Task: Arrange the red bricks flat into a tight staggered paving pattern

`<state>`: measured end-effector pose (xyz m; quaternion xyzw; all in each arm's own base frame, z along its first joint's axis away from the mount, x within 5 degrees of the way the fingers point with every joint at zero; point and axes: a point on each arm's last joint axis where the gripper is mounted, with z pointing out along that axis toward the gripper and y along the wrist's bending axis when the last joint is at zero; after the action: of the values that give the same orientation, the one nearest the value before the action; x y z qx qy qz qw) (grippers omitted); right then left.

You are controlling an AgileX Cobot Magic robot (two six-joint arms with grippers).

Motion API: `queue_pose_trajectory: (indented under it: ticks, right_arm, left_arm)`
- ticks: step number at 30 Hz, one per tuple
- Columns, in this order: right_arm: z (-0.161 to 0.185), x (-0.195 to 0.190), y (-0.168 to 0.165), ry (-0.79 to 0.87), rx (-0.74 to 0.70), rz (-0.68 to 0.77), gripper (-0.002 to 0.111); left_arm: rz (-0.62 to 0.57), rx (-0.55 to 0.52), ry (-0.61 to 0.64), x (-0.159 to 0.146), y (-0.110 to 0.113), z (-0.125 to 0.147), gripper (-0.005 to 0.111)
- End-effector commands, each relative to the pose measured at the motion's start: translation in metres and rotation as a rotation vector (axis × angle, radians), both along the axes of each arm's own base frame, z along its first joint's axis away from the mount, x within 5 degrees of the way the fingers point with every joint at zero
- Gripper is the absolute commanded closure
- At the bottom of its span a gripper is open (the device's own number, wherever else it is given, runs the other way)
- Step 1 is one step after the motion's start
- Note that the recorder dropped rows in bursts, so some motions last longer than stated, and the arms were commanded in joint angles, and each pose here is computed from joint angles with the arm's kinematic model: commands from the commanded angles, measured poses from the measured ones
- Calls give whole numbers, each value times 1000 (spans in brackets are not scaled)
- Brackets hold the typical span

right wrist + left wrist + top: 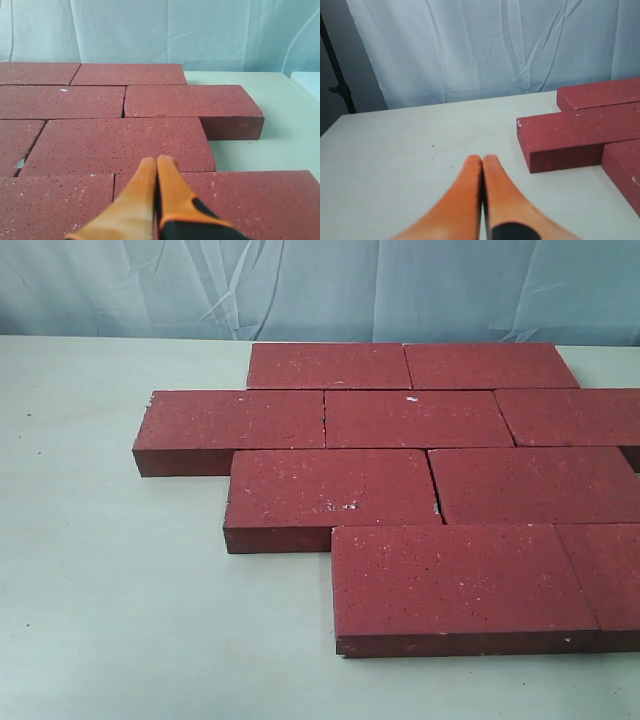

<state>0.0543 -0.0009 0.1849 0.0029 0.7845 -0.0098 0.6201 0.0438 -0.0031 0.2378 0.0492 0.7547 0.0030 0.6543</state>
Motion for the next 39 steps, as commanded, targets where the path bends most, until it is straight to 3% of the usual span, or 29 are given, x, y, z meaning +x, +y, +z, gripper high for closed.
queue_pose_trajectory:
  ticks: [1,9,17,33,39]
  right_arm:
    - [1,0,0,-16,-1,-5,109]
    - [1,0,0,-16,-1,-5,109]
    - [1,0,0,-16,-1,-5,109]
    - [1,0,0,-16,-1,-5,109]
    - [1,0,0,-16,-1,-5,109]
  left_arm:
    - [11,-5,44,5,1,-24,107]
    - [12,-3,116,10,0,-56,107]
    - [22,-56,107,10,0,-55,107]
    - [22,-56,107,10,0,-55,107]
    - [93,-66,105,10,4,-55,107]
